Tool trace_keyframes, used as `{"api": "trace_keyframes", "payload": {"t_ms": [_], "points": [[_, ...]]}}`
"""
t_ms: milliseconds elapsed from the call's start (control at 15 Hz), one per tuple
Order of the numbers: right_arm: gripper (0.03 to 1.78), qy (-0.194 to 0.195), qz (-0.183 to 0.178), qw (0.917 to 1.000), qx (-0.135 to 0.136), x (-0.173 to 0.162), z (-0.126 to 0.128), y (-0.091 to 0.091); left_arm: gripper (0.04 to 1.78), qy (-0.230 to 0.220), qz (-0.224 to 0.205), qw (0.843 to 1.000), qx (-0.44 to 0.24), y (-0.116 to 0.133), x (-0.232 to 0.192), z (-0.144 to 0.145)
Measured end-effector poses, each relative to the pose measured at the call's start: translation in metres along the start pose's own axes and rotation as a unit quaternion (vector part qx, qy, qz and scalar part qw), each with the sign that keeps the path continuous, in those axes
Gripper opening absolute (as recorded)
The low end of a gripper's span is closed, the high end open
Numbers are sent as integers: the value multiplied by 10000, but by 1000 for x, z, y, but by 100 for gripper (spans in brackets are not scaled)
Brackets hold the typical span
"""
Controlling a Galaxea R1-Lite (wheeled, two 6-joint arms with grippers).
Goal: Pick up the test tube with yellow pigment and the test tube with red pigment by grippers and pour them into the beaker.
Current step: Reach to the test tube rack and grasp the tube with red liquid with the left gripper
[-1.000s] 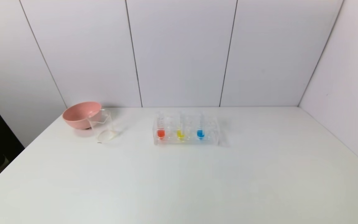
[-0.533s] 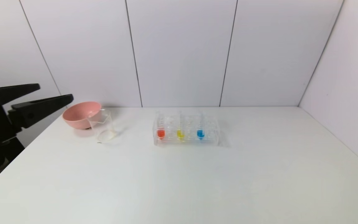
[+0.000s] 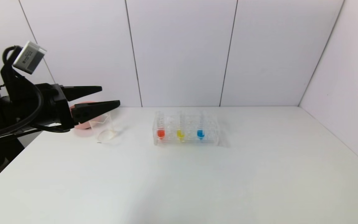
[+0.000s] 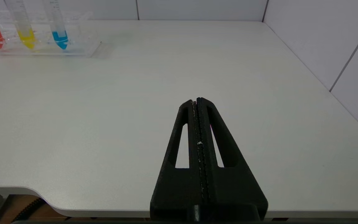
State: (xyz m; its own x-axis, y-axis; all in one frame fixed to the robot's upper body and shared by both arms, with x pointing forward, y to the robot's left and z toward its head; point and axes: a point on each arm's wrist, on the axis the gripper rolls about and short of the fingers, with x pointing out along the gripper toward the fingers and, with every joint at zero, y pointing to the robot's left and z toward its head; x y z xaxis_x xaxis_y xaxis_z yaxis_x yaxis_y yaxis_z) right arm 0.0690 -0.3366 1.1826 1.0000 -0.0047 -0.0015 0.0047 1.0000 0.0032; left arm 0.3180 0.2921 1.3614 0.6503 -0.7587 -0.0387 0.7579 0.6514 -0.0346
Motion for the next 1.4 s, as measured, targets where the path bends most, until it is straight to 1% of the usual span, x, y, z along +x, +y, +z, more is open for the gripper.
{"api": "trace_keyframes", "payload": {"t_ms": [200,333,533,600,867,1200,1400], "points": [[11,0,0,10000,-2,0,0,0,176,-39,-588,9980,232,16,20,-14],[11,0,0,10000,0,0,0,0,176,24,-994,9941,442,23,30,-26],[11,0,0,10000,0,0,0,0,176,127,-1539,9863,575,32,42,-43],[11,0,0,10000,0,0,0,0,176,159,-1630,9847,595,34,46,-48],[11,0,0,10000,0,0,0,0,176,234,-1767,9815,693,47,69,-66],[11,0,0,10000,0,0,0,0,176,146,-1882,9787,807,64,109,-84],[11,0,2,10000,0,0,0,0,176,151,-1932,9783,735,75,129,-93]]}}
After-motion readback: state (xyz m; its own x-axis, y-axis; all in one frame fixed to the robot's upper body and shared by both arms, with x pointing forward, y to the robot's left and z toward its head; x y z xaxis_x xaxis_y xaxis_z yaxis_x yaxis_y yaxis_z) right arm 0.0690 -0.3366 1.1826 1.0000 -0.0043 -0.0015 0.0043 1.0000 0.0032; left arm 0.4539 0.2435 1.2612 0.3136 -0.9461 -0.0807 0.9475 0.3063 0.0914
